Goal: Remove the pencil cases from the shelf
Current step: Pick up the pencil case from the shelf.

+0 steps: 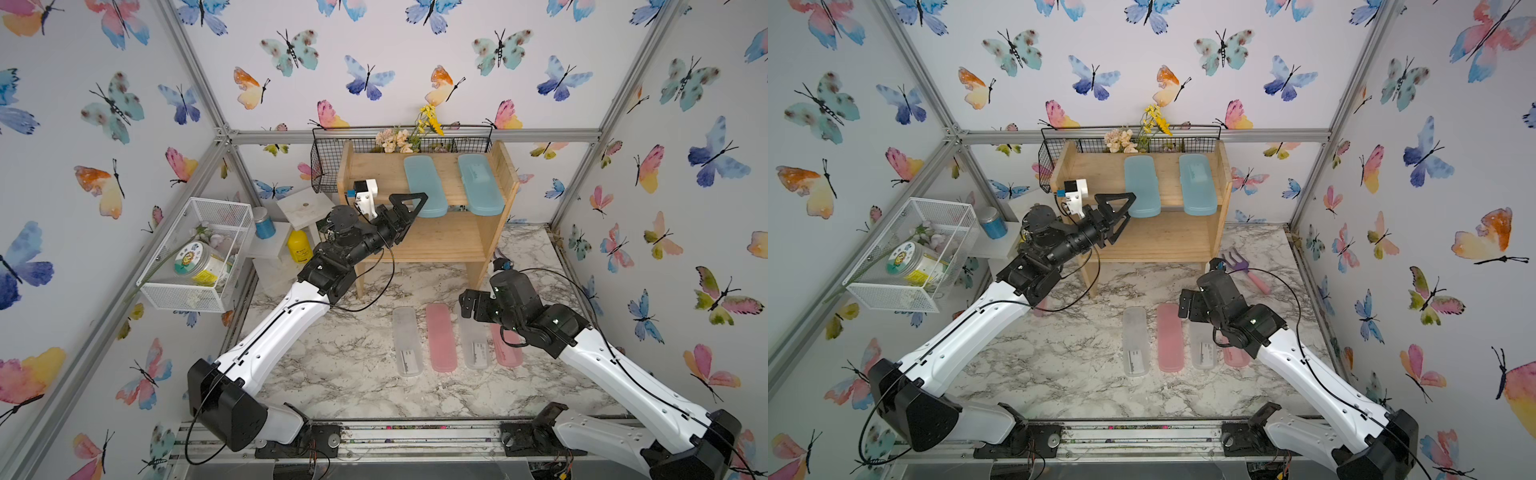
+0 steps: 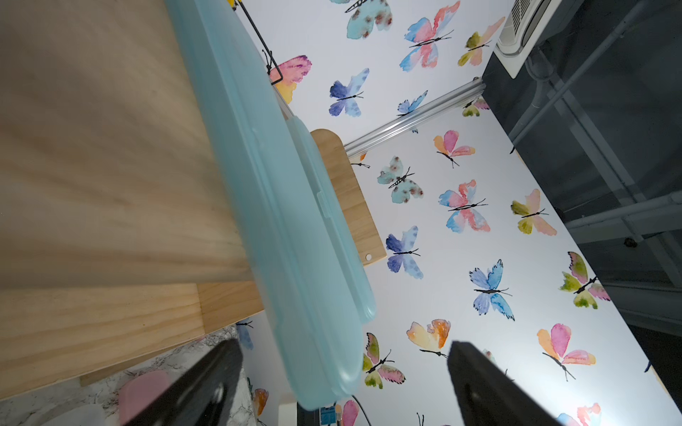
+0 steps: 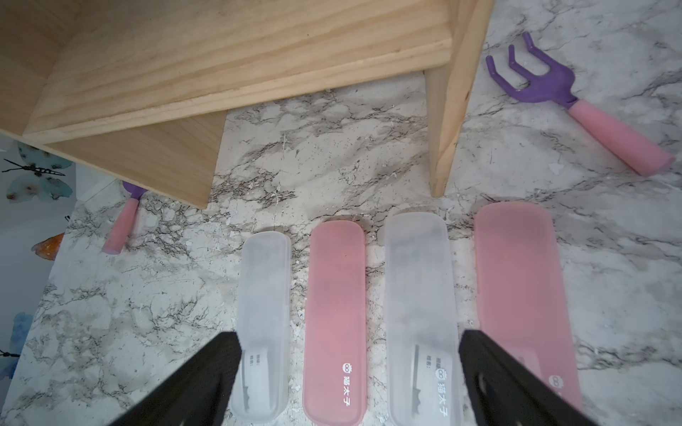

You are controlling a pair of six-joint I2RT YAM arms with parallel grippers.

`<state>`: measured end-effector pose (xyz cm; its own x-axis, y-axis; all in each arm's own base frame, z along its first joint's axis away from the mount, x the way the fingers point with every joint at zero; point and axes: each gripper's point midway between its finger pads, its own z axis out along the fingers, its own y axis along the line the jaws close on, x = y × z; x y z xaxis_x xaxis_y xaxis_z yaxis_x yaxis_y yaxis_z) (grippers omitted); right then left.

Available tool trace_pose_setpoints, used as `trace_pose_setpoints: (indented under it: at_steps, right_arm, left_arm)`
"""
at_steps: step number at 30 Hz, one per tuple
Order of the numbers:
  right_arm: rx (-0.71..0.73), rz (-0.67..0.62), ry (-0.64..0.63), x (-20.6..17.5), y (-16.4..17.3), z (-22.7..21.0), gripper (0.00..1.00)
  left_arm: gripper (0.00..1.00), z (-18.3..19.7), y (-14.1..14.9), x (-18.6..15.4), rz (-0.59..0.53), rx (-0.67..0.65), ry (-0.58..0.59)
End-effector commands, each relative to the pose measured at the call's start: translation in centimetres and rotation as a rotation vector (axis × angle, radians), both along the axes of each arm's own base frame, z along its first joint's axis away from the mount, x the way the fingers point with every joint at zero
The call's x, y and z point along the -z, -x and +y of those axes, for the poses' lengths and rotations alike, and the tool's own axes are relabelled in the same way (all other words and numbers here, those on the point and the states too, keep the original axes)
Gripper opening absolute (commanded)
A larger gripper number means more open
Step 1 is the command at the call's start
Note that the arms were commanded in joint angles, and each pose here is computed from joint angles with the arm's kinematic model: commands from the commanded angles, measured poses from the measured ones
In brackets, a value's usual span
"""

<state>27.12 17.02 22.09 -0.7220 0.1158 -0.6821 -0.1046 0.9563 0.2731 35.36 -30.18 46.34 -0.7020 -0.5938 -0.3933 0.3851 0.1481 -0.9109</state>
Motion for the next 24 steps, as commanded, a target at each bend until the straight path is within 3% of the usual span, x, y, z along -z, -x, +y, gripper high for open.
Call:
trace_pose_setpoints:
  at_steps: [1, 5, 7, 10, 14, 20, 24]
  right_arm:
    - [-0.014, 0.001, -0.018, -0.1, 0.3, 0.0, 0.99]
    - [-0.014, 0.001, -0.017, -0.1, 0.4, -0.1, 0.99]
    - [-0.014, 0.003, -0.018, -0.1, 0.5, -0.1, 0.99]
    - [-0.016, 0.009, -0.016, 0.1, 0.5, -0.1, 0.99]
    - [-0.015, 0.012, -0.015, 0.3, 0.6, -0.1, 0.99]
    - [-0.018, 0.008, -0.017, 0.0, 0.6, -0.1, 0.99]
    - [-0.010, -0.005, -0.016, -0.6, 0.7, -0.4, 0.99]
  left_arm:
    - [0.87, -0.4, -0.1, -0.1, -0.001, 0.010, -0.008]
    - [0.77, -0.4, -0.4, 0.1, 0.002, 0.002, -0.017]
    - [0.68, -0.5, -0.5, -0.1, -0.004, 0.000, -0.016]
    - [0.64, -0.7, -0.7, -0.1, -0.001, 0.004, -0.020]
    - [0.43, -0.8, -0.8, 0.1, 0.003, 0.004, -0.023]
    - [0.35, -0.3, -0.7, 1.0, 0.017, -0.013, -0.027]
    - [0.18, 0.1, -0.3, 1.6, 0.012, -0.020, -0.023]
